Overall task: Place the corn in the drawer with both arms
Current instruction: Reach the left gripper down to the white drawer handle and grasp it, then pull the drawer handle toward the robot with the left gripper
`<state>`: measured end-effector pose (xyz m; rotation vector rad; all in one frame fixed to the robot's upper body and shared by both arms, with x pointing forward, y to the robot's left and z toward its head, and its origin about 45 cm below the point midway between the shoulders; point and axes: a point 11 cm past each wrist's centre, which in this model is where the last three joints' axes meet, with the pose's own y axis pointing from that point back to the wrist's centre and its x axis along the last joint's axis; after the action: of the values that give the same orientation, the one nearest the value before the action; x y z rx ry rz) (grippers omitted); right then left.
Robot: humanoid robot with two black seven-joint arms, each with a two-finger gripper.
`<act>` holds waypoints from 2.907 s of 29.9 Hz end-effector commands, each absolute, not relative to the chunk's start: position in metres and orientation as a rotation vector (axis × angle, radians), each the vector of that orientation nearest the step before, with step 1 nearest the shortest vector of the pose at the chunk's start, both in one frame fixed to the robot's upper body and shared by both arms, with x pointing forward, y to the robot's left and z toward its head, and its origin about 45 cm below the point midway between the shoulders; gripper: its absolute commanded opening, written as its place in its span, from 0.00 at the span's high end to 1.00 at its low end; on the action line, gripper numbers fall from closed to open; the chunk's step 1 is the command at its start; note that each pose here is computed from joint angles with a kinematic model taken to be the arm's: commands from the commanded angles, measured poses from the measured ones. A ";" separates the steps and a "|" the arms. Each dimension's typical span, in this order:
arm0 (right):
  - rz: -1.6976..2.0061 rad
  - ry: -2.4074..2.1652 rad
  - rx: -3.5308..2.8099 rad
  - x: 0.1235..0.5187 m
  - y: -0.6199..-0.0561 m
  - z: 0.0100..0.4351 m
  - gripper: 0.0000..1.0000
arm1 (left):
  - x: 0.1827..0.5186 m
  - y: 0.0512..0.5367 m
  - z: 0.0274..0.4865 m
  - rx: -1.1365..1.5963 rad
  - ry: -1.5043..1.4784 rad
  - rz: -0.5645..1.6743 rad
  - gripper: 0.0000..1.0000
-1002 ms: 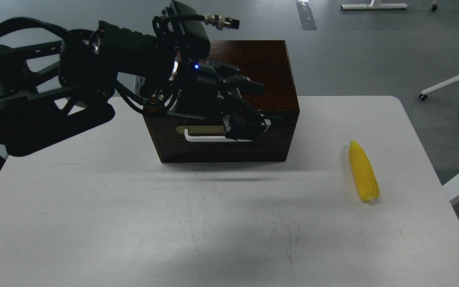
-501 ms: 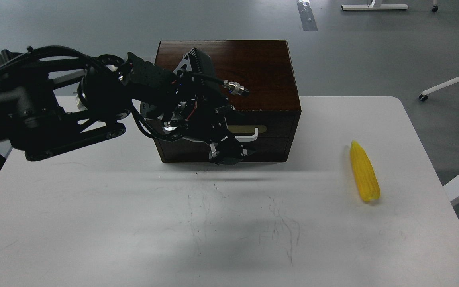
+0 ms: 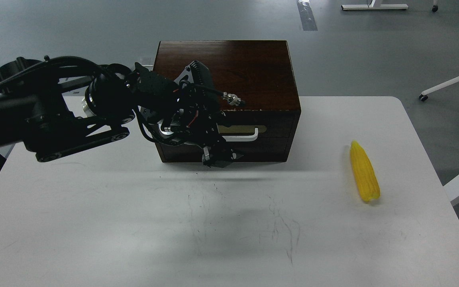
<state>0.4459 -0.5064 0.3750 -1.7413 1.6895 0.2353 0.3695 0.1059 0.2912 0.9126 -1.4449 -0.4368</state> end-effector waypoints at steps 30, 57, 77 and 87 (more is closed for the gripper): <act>0.214 1.706 -1.737 0.442 -0.515 0.380 0.00 | 0.374 0.132 0.254 1.019 -1.358 -0.518 0.20; 0.194 1.701 -1.728 0.444 -0.516 0.389 0.00 | 0.350 0.119 0.258 0.911 -1.360 -0.621 0.20; 0.189 1.697 -1.727 0.445 -0.516 0.392 0.00 | 0.334 0.109 0.264 0.858 -1.382 -0.653 0.20; 0.189 1.697 -1.727 0.445 -0.516 0.392 0.00 | 0.333 0.109 0.264 0.857 -1.382 -0.658 0.20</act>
<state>0.4447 -0.5162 0.3917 -1.7272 1.6975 0.1888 0.3336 0.1086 0.2645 0.8557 -1.3841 -0.6570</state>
